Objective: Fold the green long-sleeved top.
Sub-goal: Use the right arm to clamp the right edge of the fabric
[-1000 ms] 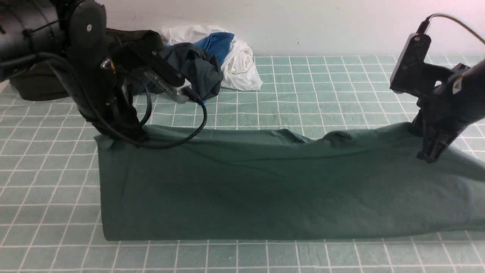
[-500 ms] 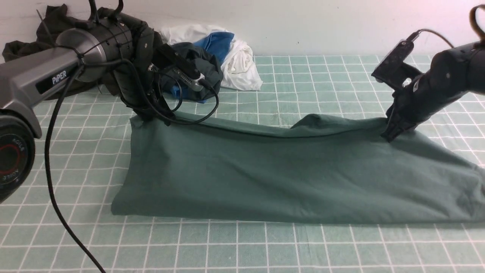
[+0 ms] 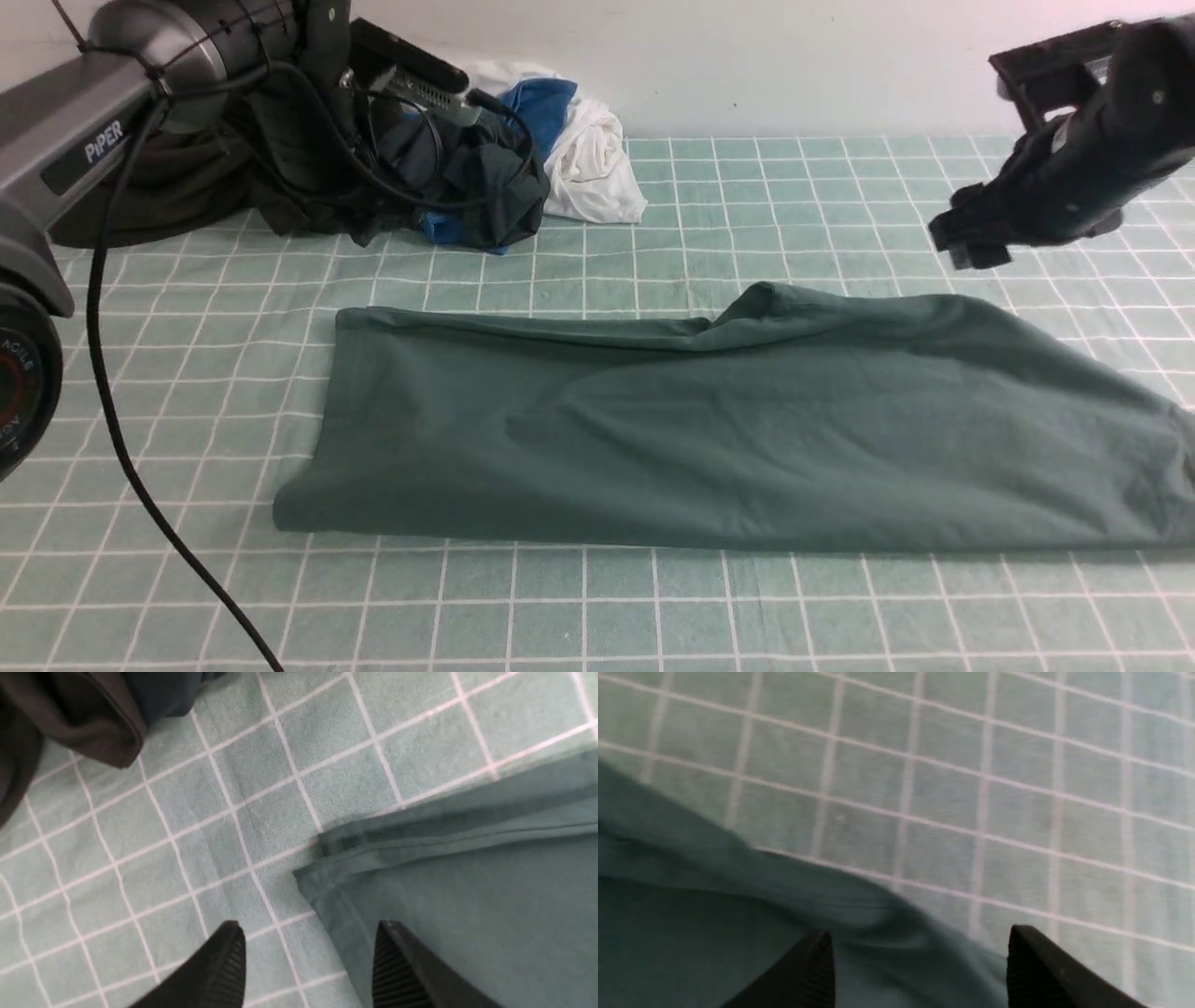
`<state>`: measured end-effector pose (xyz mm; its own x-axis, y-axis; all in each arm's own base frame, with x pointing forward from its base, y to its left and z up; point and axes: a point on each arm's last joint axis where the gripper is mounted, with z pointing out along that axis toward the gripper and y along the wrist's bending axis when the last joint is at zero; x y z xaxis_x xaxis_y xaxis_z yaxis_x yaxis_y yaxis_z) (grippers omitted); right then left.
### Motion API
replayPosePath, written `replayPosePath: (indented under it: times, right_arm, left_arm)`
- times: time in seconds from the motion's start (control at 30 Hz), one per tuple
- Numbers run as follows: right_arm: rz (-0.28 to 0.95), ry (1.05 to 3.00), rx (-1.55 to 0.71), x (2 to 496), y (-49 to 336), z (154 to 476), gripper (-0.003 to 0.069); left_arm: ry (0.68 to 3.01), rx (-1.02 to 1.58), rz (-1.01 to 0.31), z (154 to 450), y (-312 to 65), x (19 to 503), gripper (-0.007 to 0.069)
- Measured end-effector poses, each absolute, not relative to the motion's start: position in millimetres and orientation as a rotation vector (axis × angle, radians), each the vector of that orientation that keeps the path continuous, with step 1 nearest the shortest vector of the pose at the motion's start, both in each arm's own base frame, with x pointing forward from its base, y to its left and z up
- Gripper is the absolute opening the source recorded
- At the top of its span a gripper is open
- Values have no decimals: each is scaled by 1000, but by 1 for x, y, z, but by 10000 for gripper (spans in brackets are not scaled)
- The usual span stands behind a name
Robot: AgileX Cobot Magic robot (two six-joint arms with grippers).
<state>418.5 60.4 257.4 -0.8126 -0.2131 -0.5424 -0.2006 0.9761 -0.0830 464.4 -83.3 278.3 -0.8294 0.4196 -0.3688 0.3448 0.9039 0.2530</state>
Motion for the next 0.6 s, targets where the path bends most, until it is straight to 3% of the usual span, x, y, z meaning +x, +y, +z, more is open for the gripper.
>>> replayPosePath:
  times: [0.2,0.4,0.6]
  right_arm:
    - [246,2552,-432,429,125,203,459]
    - [298,2529,-357,448,140,150,459]
    - [288,2401,-227,477,120,167,459]
  left_arm:
    - [2716,571,222,277,-88,457,206]
    - [2739,583,219,276,-90,455,85]
    - [2744,577,171,276,-93,454,30]
